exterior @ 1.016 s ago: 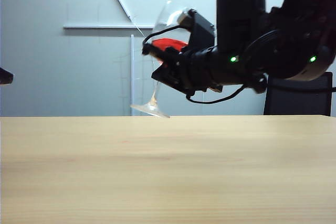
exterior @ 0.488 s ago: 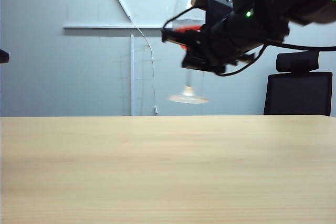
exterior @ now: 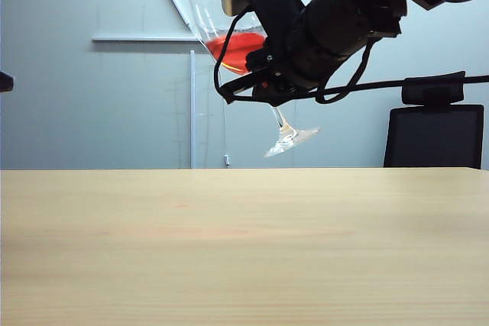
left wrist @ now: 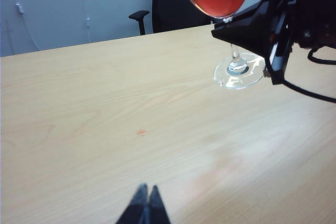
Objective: Gently pick up the goblet, rotate it counterclockwise for two full turns (viewing from above), and then place it back on the table.
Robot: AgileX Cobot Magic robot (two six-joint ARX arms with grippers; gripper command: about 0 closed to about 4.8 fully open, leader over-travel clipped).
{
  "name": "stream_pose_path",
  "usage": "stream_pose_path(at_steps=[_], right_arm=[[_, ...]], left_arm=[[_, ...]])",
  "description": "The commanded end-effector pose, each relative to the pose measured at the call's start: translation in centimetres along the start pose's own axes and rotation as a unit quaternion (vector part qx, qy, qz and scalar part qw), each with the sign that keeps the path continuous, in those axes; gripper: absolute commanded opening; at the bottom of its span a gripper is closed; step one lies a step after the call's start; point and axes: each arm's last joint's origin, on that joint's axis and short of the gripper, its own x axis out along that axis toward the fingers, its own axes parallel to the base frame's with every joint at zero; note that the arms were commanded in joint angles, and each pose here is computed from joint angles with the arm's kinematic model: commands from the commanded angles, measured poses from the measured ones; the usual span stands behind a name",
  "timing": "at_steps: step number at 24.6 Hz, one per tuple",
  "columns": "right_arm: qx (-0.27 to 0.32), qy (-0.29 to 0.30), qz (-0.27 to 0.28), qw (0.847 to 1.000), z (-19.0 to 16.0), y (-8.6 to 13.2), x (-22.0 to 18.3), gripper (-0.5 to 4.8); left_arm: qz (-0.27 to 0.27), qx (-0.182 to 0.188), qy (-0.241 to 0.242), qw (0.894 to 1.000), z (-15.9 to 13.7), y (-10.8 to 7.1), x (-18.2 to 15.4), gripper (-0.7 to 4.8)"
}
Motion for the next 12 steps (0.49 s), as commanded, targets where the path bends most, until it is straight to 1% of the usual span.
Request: stream_pose_path(at_steps=[1,2,3,5,6,8,9,12], right_arm=[[0.034,-0.079,-0.011,0.996,1.2,0.0,-0.7,-0.02],[0.050,-0.102,-0.005,0.993,1.1,0.0,-1.0,-0.02],[0.089,-0.136,0.004,0.987,0.7,0.0,-1.5,-0.02],[0.143,-0.165,0.013,0.976,0.1,0.0,-2.2,-0.02],[0.194,-0.182,0.022,0.964,-0.4,-0.1,-2.7,-0.02],[0.243,-0.193,0.028,0.950,-0.9,-0.1,-3.1,-0.02],[0.274,-0.200,0.032,0.940,-1.3,-0.3,-3.3,-0.02],[0.331,-0.215,0.041,0.918,-2.1,-0.4,-4.0,-0.02]], left_arm=[[-0.002,0.001,-0.007,1.000,0.2,0.0,0.0,-0.05],[-0.002,0.001,-0.007,1.000,0.2,0.0,0.0,-0.05],[-0.002,0.001,-0.007,1.000,0.2,0.0,0.0,-0.05],[-0.002,0.001,-0.007,1.000,0.2,0.0,0.0,-0.05],[-0.002,0.001,-0.007,1.000,0.2,0.0,0.0,-0.05],[-0.002,0.001,-0.008,1.000,0.2,0.0,0.0,-0.05],[-0.002,0.001,-0.007,1.000,0.2,0.0,0.0,-0.05],[-0.002,0.001,-0.007,1.000,0.2,0.0,0.0,-0.05]])
